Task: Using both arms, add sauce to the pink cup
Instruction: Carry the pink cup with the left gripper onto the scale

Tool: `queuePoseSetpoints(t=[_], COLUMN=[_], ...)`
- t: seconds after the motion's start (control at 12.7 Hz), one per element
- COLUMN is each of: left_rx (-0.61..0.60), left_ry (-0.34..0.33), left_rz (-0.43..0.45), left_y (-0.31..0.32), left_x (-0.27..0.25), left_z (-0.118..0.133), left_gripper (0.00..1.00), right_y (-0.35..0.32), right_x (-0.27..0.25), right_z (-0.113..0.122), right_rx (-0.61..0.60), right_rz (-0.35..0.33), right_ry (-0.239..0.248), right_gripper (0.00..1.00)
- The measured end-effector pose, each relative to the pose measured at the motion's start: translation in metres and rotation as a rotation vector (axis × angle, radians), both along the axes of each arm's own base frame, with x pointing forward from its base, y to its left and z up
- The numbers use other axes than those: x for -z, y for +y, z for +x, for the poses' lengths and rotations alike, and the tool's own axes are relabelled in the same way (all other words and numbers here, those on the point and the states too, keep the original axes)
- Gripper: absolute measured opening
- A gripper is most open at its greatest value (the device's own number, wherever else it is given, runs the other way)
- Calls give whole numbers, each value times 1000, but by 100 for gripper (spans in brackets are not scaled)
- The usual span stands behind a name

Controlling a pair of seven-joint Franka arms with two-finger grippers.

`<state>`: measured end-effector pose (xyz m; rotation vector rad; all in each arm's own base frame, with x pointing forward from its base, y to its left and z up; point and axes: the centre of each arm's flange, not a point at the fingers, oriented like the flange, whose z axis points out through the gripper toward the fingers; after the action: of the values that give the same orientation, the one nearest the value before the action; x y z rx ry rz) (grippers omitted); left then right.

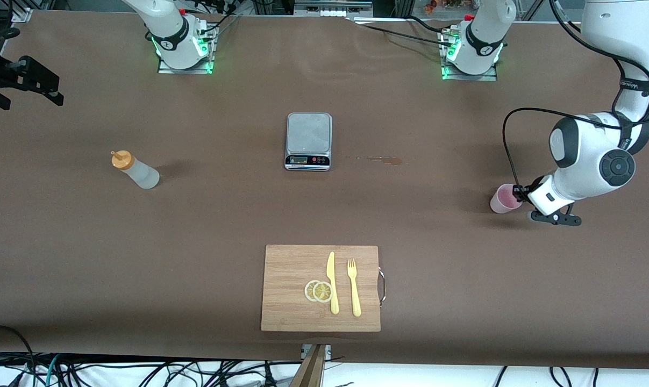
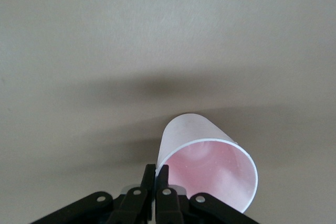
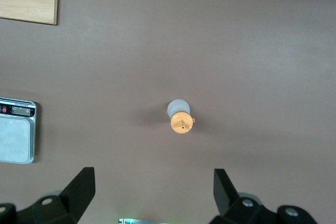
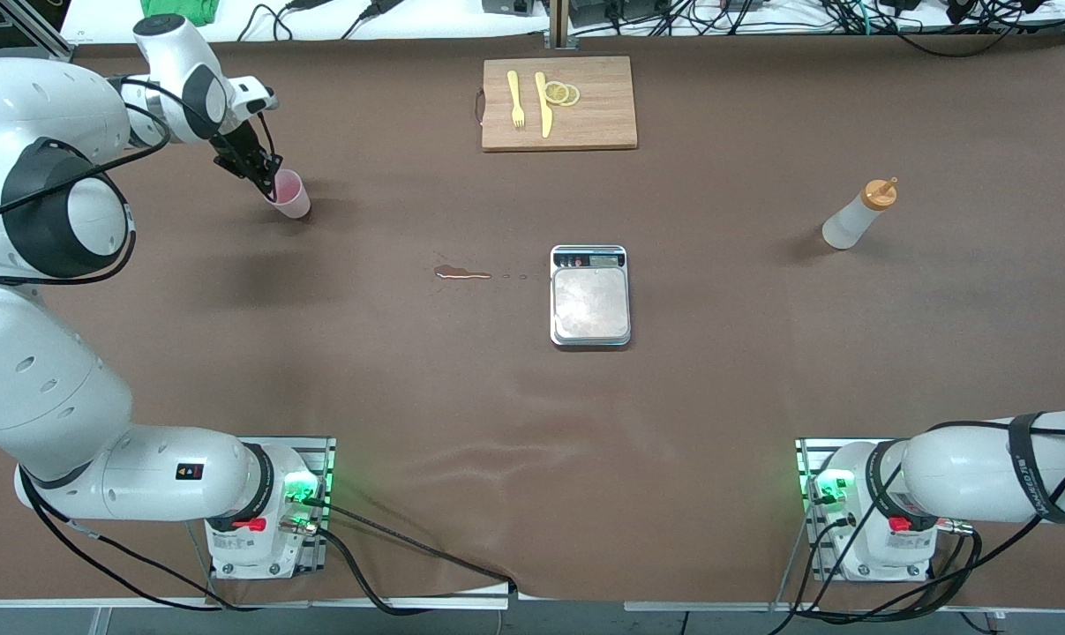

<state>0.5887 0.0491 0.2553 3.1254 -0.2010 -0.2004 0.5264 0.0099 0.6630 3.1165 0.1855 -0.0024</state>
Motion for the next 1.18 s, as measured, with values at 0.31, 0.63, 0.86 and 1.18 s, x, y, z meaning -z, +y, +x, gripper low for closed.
queuePoseSetpoints(t=[0.31, 0.63, 0.86, 1.18], left_rx=[0, -78, -70, -139], left_ry=[5, 17, 53, 102], left_rz=[-15, -63, -114, -113], left_y=[-84, -234, -337, -457], left_x=[-59, -73, -74, -68], left_z=[29, 8, -33, -96], left_gripper=[4, 4, 4, 4], right_y=[2, 13, 21, 64], right_x=[0, 1, 2, 22], right_z=[0, -1, -4, -10], right_rx=[-3, -12, -31, -112], right_rz=[4, 98, 110, 98], right_ry=[1, 13, 32, 145], right_gripper=[100, 100, 100, 100])
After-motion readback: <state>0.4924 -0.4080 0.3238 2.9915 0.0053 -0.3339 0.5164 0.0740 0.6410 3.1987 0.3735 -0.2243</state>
